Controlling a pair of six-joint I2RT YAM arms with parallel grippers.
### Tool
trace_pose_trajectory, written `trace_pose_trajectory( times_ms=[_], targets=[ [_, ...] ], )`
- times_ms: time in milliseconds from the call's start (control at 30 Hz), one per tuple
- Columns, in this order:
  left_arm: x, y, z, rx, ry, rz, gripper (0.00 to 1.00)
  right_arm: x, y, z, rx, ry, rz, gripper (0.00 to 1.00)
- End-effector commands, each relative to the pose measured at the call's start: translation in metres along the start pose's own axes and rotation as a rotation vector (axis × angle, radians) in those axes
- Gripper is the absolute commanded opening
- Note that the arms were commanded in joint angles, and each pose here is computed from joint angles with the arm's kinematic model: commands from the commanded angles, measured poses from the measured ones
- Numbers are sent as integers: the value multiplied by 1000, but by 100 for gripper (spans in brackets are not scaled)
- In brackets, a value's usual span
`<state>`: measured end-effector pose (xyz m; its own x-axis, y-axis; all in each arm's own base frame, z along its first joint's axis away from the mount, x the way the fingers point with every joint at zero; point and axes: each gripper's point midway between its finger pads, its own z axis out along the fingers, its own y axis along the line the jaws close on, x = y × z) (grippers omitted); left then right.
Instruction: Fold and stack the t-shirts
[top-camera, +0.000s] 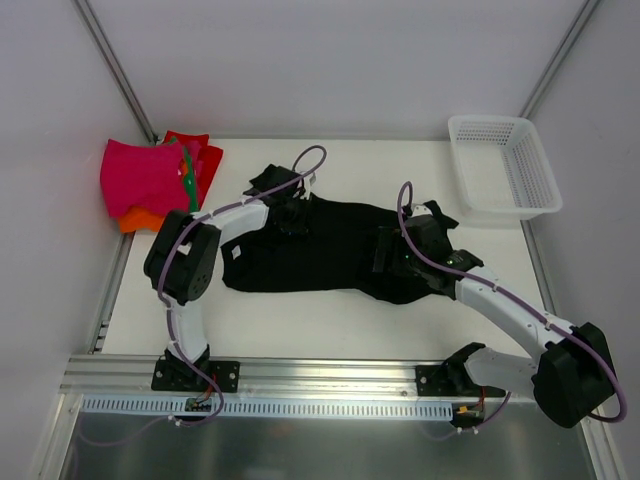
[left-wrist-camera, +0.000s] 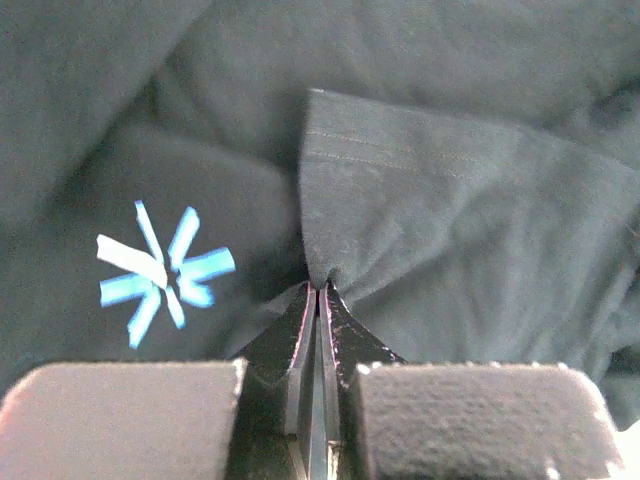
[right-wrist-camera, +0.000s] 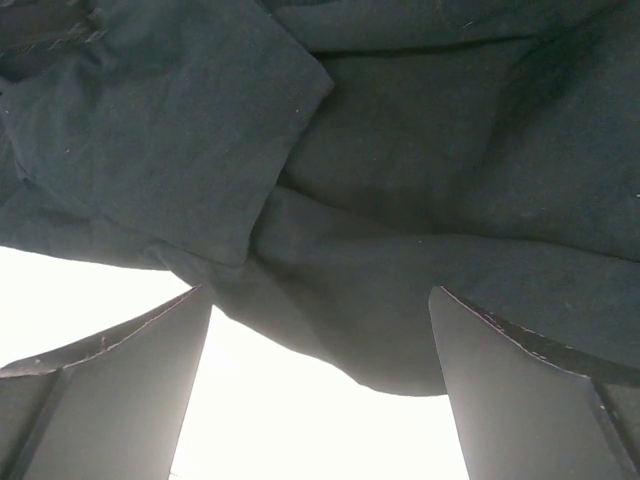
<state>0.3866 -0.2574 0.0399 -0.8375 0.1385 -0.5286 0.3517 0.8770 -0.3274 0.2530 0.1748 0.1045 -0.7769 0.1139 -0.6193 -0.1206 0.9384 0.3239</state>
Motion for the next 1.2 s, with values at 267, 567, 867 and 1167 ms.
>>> trace_pose_trajectory(
  times_ms=[267,567,867,1167],
  targets=[
    [21,-69,-137,-61,-234,54,0,-9,-6,2,36,-37,0,95],
    [141,-120,-159,-29,-108,93,0,-14,-16,0,93,-48,18,96],
    [243,-132,-181,-117,13,107,0,-23,-30,-4,150,-55,43,97],
    [302,-146,-226,-304,105,212,0,-25,-32,1,161,-39,49,97]
  ],
)
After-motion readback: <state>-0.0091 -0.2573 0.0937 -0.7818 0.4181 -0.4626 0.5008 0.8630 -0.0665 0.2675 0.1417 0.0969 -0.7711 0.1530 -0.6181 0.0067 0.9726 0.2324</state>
